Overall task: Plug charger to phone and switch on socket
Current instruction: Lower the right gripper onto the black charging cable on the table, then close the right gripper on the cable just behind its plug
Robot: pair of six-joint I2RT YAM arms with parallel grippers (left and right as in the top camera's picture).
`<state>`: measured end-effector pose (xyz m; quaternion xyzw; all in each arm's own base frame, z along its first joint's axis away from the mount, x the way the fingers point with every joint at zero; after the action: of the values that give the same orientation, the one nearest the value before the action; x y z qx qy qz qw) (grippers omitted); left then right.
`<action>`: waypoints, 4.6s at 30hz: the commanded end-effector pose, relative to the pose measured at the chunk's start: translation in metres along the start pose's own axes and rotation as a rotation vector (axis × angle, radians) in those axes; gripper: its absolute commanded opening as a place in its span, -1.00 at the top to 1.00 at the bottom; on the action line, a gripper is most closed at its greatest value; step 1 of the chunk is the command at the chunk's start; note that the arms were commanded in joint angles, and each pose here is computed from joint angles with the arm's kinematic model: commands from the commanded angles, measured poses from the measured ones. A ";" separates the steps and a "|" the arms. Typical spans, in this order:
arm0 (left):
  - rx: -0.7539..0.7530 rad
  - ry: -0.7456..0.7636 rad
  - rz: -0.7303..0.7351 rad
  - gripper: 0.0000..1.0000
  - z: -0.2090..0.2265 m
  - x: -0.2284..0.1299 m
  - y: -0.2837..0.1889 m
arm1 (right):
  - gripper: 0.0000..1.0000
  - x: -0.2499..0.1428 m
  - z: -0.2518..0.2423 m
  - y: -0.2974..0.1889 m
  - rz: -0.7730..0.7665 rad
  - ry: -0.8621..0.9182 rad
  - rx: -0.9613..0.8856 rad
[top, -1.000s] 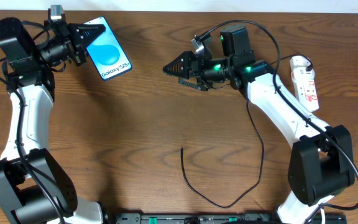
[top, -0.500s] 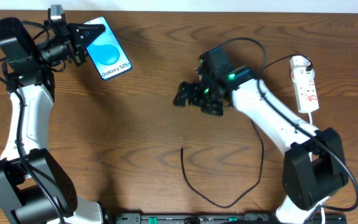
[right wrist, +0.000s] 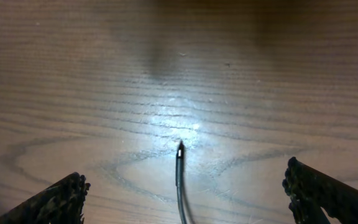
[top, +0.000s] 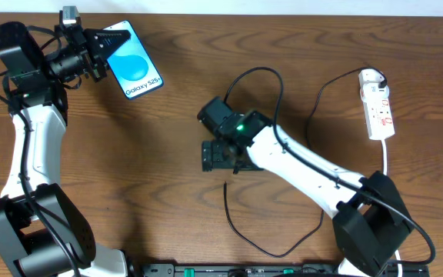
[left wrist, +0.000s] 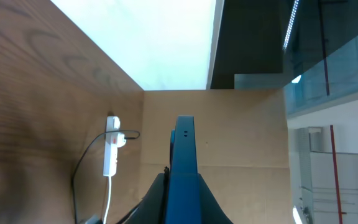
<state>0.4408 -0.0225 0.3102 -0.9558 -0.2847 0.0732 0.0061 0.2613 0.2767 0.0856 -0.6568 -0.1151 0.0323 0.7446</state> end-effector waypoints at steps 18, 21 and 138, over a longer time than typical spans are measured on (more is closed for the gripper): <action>-0.012 0.068 -0.012 0.86 -0.015 -0.002 -0.002 | -0.89 -0.043 -0.002 0.037 0.033 0.009 -0.063; -0.012 0.068 -0.012 0.85 -0.015 -0.002 -0.002 | -0.86 -0.044 0.000 0.041 0.026 0.006 -0.056; -0.011 0.068 -0.020 0.85 -0.015 -0.001 -0.002 | 0.98 -0.042 0.041 0.042 0.251 -0.123 0.391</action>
<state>0.4439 -0.0204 0.3095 -0.9531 -0.2958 0.0632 0.0108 0.2182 0.2829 0.0207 -0.6004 -0.0275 0.1169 0.7906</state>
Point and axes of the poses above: each gripper's point midway between its finger pads, its own y axis out along the fingers, its own z axis along the line the jaws close on, x = y × z, the point moved 1 cm from there along -y, back along the fingers, and after that the axes turned 11 degrees about -y, right-handed, at the moved point
